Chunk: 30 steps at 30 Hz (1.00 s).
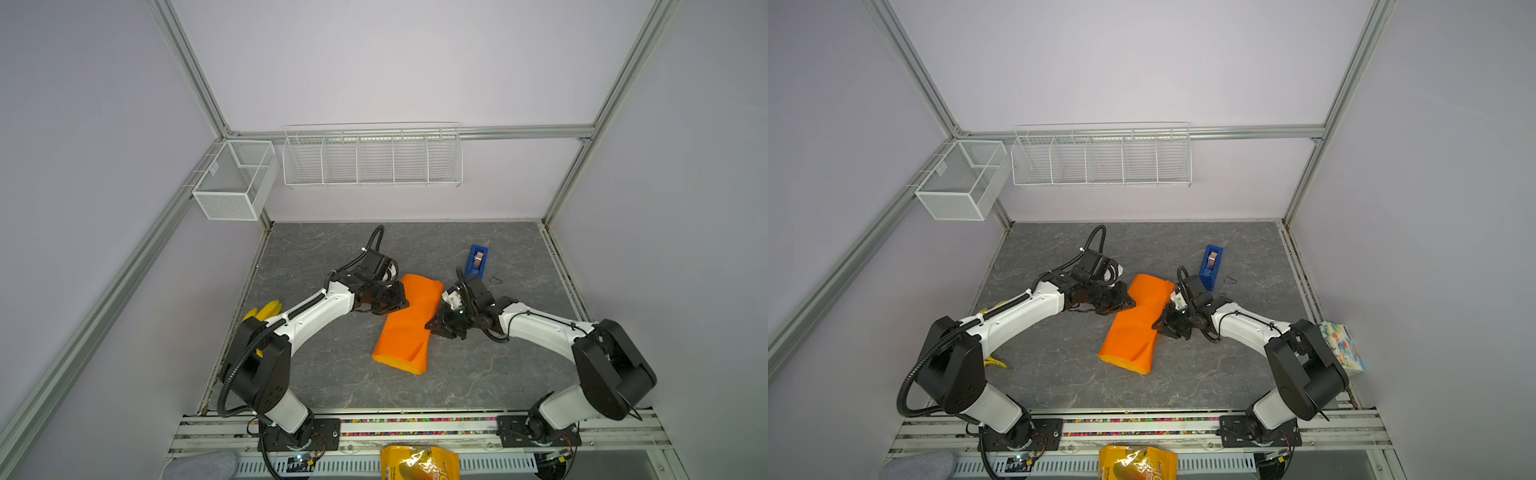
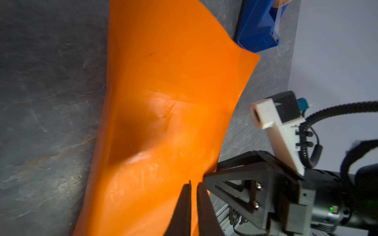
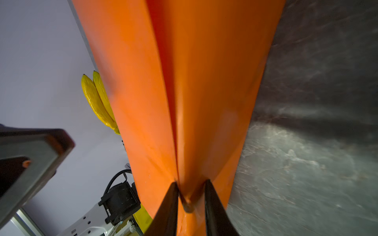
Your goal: Wrap the gift box in paper
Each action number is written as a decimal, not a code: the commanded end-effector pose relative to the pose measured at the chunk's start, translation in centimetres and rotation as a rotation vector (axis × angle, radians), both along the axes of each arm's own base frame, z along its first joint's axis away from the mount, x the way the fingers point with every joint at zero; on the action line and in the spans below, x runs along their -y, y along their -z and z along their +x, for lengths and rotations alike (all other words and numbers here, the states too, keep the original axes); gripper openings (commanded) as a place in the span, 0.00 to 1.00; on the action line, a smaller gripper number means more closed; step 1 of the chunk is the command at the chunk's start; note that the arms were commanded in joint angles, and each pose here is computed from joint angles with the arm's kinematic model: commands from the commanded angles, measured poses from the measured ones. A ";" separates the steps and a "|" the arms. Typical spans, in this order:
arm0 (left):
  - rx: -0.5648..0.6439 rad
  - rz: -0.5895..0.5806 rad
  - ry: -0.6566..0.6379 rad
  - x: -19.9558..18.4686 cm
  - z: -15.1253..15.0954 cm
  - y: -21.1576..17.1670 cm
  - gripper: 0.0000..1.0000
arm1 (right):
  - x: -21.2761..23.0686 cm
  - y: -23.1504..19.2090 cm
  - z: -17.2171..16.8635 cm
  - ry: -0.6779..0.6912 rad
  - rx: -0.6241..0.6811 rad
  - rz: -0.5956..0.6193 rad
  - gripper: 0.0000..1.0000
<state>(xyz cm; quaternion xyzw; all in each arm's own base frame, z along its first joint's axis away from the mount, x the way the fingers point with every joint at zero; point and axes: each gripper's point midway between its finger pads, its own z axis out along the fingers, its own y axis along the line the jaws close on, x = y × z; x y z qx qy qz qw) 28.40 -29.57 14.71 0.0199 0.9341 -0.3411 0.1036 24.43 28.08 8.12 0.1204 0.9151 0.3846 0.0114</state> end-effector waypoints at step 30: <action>-0.085 0.184 -0.020 -2.9 0.4 8.9 0.01 | -2.7 3.4 0.7 0.464 -0.074 -0.158 0.21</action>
